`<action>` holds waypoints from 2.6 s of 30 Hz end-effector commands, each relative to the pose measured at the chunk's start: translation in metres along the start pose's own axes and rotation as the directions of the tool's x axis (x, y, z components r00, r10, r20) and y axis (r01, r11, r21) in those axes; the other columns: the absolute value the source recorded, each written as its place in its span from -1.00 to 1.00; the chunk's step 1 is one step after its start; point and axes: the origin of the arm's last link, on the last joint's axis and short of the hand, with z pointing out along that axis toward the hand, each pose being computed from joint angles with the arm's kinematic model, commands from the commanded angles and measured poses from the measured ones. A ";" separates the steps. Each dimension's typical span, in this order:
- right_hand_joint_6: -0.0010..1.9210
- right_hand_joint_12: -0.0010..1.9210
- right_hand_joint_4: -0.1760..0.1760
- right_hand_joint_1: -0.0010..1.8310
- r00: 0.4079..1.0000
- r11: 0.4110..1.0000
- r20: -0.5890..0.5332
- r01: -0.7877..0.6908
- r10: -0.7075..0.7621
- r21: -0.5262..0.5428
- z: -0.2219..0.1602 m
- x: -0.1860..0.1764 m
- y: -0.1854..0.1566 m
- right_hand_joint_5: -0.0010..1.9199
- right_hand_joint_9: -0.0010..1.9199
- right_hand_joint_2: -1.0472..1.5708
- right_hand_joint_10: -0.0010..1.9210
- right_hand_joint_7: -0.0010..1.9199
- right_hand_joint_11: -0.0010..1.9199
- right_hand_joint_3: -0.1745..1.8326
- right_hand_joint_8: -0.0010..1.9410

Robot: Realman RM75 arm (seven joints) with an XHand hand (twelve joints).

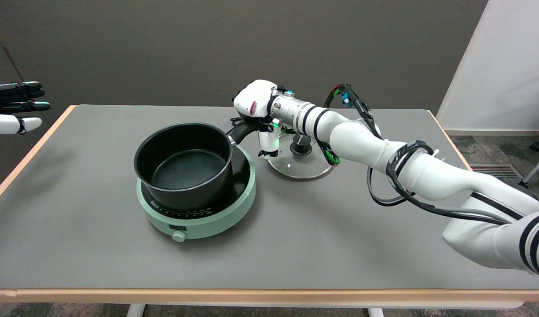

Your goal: Pick up the pot.

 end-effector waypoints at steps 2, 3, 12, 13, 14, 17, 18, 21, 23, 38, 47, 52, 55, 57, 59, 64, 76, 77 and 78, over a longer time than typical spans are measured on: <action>0.64 0.64 -0.57 0.18 1.000 1.000 -0.031 0.003 -0.003 0.000 -0.005 0.008 0.001 0.64 0.64 -0.19 0.64 0.64 0.64 0.27 0.63; 0.62 0.62 -0.57 0.18 0.999 1.000 -0.034 0.002 -0.002 -0.001 -0.005 0.009 0.001 0.62 0.62 -0.16 0.62 0.62 0.62 0.26 0.60; 0.51 0.51 -0.47 0.09 0.999 1.000 -0.043 -0.001 0.001 -0.005 -0.004 0.010 0.000 0.51 0.51 0.18 0.51 0.51 0.51 0.11 0.50; 0.51 0.51 -0.47 0.10 0.999 1.000 -0.042 0.000 0.000 -0.004 -0.004 0.010 0.000 0.51 0.51 0.16 0.51 0.51 0.51 0.12 0.49; 0.50 0.50 -0.46 0.10 0.999 1.000 -0.041 0.001 -0.001 -0.002 -0.004 0.010 -0.001 0.51 0.51 0.16 0.50 0.51 0.51 0.13 0.49; 0.49 0.49 -0.45 0.13 0.999 1.000 -0.040 0.003 -0.003 0.002 -0.004 0.010 -0.002 0.49 0.49 0.14 0.49 0.49 0.49 0.15 0.48; 0.49 0.49 -0.45 0.13 0.999 1.000 -0.039 0.004 -0.004 0.004 -0.004 0.009 -0.003 0.49 0.49 0.14 0.49 0.49 0.49 0.17 0.48; 0.49 0.49 -0.45 0.13 0.999 1.000 -0.032 0.005 -0.005 0.007 -0.004 0.007 -0.003 0.49 0.49 0.15 0.49 0.49 0.49 0.23 0.48; 0.50 0.50 -0.47 0.13 1.000 1.000 -0.028 0.007 -0.006 0.010 -0.003 0.006 -0.004 0.51 0.51 0.16 0.50 0.51 0.51 0.25 0.49; 0.47 0.47 -0.49 0.03 1.000 0.999 0.019 0.009 -0.009 0.034 -0.004 -0.004 -0.006 0.47 0.47 -0.12 0.47 0.47 0.47 0.47 0.46; 0.58 0.58 -0.60 0.14 1.000 1.000 0.029 -0.006 0.005 0.031 -0.005 -0.007 -0.004 0.58 0.58 -0.20 0.58 0.58 0.58 0.59 0.56; 0.95 0.95 -0.18 0.25 0.999 0.999 0.032 -0.027 0.026 0.030 -0.005 -0.008 -0.003 0.95 0.95 -0.19 0.95 0.95 0.95 0.34 0.93; 1.00 1.00 -0.08 0.25 0.999 0.999 0.035 -0.019 0.018 0.028 -0.007 -0.009 -0.001 1.00 1.00 -0.24 1.00 1.00 1.00 0.42 0.98; 1.00 1.00 -0.08 0.23 0.999 0.999 0.037 -0.017 0.016 0.029 -0.008 -0.009 -0.001 1.00 1.00 -0.34 1.00 1.00 1.00 0.43 0.98; 1.00 1.00 -0.08 0.23 0.999 0.999 0.041 -0.012 0.010 0.032 -0.007 -0.009 -0.001 1.00 1.00 -0.52 1.00 1.00 1.00 0.37 0.98; 1.00 1.00 -0.13 0.24 0.999 1.000 0.047 -0.003 0.002 0.030 -0.005 -0.010 0.000 1.00 1.00 -0.51 1.00 1.00 1.00 0.31 0.98; 0.96 0.96 -0.21 0.15 0.999 1.000 0.043 -0.003 0.002 0.017 -0.005 -0.009 0.004 0.96 0.96 -0.09 0.96 0.96 0.96 0.21 0.94; 0.96 0.96 -0.21 0.15 0.999 1.000 0.043 -0.002 0.002 0.017 -0.005 -0.009 0.005 0.96 0.96 -0.08 0.96 0.96 0.96 0.21 0.94; 0.96 0.96 -0.21 0.15 0.999 1.000 0.044 -0.002 0.001 0.016 -0.005 -0.009 0.005 0.96 0.96 -0.06 0.96 0.96 0.96 0.21 0.94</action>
